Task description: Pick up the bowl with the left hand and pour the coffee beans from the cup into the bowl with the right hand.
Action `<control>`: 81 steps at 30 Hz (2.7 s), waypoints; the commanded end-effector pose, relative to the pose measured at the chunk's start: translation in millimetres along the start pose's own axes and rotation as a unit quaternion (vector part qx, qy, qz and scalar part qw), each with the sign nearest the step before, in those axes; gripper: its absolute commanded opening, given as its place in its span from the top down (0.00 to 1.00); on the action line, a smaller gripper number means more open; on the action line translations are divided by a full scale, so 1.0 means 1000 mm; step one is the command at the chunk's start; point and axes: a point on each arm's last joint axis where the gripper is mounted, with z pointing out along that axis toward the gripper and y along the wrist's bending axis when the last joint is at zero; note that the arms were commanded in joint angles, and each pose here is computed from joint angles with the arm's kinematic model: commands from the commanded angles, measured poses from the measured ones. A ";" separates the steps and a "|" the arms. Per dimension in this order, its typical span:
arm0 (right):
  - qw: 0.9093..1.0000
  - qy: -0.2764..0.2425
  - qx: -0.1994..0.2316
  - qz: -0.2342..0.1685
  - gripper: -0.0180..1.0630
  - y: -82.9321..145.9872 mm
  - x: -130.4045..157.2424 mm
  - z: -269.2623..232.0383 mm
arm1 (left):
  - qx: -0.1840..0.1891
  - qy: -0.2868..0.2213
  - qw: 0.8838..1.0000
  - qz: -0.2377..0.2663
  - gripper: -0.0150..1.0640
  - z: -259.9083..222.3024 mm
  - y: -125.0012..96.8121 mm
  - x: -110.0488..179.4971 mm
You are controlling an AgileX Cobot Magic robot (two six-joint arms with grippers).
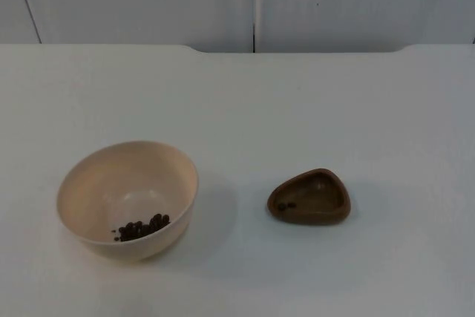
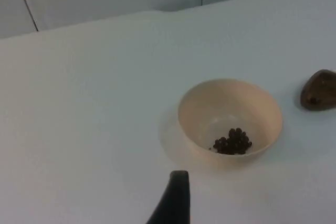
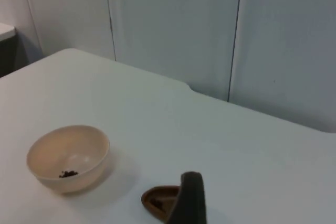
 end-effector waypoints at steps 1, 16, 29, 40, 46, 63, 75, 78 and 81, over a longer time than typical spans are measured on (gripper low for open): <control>1.000 0.013 0.000 -0.003 0.37 0.000 0.005 -0.004 | -0.006 0.006 1.000 -0.008 0.25 0.008 0.001 0.006; 1.000 0.000 0.000 -0.002 0.37 0.000 0.014 -0.023 | -0.023 0.006 0.999 -0.034 0.25 0.008 0.005 0.006; 0.997 0.078 0.000 -0.003 0.37 0.000 0.032 -0.022 | -0.021 0.009 0.999 -0.035 0.25 0.009 0.004 0.007; 0.996 0.089 -0.008 0.013 0.37 0.003 0.052 -0.026 | -0.020 0.010 0.999 -0.036 0.25 0.009 0.004 0.007; 0.992 0.125 -0.010 0.010 0.37 0.003 0.062 -0.023 | -0.020 0.010 0.999 -0.036 0.25 0.009 0.004 0.007; 0.992 0.125 -0.010 0.010 0.36 0.003 0.062 -0.023 | -0.020 0.015 0.999 -0.036 0.21 0.011 0.004 0.008; 0.992 0.125 -0.010 0.009 0.01 0.003 0.062 -0.023 | -0.020 0.015 0.999 -0.036 0.01 0.011 0.004 0.008; 0.992 0.125 -0.010 0.009 0.01 0.003 0.062 -0.023 | -0.020 0.015 0.999 -0.036 0.01 0.011 0.004 0.008; 0.992 0.125 -0.010 0.009 0.01 0.003 0.062 -0.023 | -0.020 0.015 0.999 -0.036 0.01 0.011 0.004 0.008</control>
